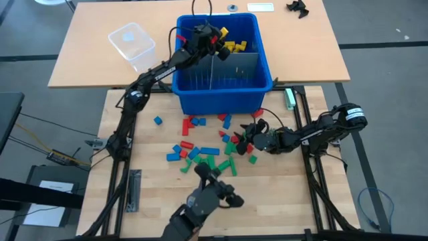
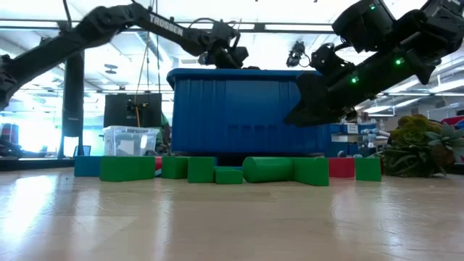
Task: Sort Items/Unsort Items
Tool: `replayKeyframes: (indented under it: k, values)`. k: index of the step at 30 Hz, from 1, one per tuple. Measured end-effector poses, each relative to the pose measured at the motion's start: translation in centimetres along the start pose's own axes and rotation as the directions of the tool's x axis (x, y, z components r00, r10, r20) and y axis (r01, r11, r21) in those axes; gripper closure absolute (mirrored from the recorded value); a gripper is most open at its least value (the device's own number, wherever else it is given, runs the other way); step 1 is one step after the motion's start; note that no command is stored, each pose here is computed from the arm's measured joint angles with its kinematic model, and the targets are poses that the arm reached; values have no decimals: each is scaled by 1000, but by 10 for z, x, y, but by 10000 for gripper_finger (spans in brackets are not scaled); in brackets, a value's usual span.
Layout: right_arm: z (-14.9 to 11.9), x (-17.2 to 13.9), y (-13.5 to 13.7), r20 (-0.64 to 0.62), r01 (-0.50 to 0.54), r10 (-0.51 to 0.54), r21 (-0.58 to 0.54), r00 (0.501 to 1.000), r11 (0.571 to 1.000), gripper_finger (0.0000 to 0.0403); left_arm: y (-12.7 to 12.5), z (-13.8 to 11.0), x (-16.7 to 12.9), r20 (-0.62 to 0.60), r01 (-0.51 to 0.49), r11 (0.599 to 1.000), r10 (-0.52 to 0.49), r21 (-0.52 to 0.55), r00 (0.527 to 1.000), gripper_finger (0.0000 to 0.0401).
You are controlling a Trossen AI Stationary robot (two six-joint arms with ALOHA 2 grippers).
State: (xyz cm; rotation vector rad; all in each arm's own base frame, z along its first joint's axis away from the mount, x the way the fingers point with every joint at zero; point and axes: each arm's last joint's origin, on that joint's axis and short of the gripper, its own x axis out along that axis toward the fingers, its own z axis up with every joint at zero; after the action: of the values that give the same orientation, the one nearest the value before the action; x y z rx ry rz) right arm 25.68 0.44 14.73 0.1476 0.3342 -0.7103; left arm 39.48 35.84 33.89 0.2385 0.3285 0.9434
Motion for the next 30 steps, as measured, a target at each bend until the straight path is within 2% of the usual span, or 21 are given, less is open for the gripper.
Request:
replayKeyframes:
  k: [8,13,18,23,26,30]
  values:
    - [0,1,-1,0,4,-4,-8,1000,1000,174,5,-8,14,3,-27,1000,27,1,1000,206]
    - [1,3,-3,0,16,-16,-4,1000,1000,174,1,7,-5,-39,5,1000,-4,15,999,191]
    - [1,3,-3,0,16,-16,-3,1000,1000,174,0,54,-56,-10,57,998,-57,22,998,189]
    - [2,2,-2,7,5,-5,5,1000,1000,175,1,100,-121,48,113,993,-114,30,992,188]
    - [4,2,-2,22,-1,1,20,1000,1000,173,7,120,-161,55,145,988,-148,49,987,188]
    - [5,2,-1,33,-5,4,30,999,1000,172,10,131,-208,0,206,975,-207,82,978,188]
